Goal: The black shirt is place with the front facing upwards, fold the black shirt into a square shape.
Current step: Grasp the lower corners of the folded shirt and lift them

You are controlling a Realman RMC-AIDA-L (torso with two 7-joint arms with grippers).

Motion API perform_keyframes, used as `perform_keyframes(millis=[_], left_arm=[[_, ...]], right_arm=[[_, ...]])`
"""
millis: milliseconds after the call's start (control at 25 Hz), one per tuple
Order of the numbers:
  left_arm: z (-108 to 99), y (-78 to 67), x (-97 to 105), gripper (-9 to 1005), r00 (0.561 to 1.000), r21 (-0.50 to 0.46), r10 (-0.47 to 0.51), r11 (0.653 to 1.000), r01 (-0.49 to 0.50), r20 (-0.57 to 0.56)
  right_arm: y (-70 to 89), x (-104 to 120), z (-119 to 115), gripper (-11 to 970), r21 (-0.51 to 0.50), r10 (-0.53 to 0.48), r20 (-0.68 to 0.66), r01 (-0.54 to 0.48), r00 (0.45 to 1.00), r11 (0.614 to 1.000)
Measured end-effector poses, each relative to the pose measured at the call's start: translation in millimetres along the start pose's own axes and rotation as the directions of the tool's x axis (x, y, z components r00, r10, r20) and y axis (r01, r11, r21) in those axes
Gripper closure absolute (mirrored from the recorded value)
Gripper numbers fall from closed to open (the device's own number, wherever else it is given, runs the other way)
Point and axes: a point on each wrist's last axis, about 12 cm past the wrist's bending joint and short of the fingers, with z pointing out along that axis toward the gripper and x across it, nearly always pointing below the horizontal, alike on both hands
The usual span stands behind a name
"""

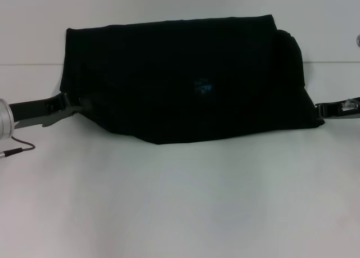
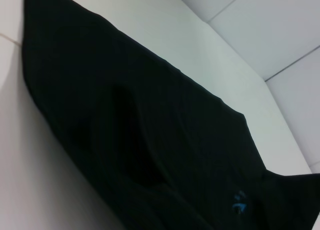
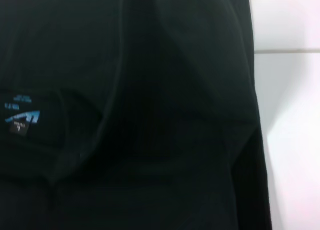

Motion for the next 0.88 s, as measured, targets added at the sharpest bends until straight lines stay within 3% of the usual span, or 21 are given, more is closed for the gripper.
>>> perform_keyframes(millis=[240,440,720,880], left_arm=[[-12.8,-3.6,-0.4,997,0.996,0.056,0.055,0.997,-0.052,-0.065],[-31.3,-3.4,0.6,997,0.982,0.097,0.099,0.992,-0.084,-0.161],[-54.8,-2.0,18.9,996,0.938,0.144,0.129,0.986,-0.087,-0.321],[-75.8,-2.9,31.8,996,0.908,0.192,0.137,0.979,-0.064,-0.396]], right_arm=[[-4.8,3.9,-20.8,947,-0.065,0.017,-0.011,-0.018,1.0,0.998],[-8.1,19.5,-45.9,947,-0.16,0.017,-0.053,-0.026,0.998,0.987],[-16.6,59.5,-69.5,947,-0.279,0.012,-0.253,-0.085,0.967,0.956],[-26.3,80.5,-87.2,947,-0.297,0.027,-0.316,-0.126,0.948,0.946]])
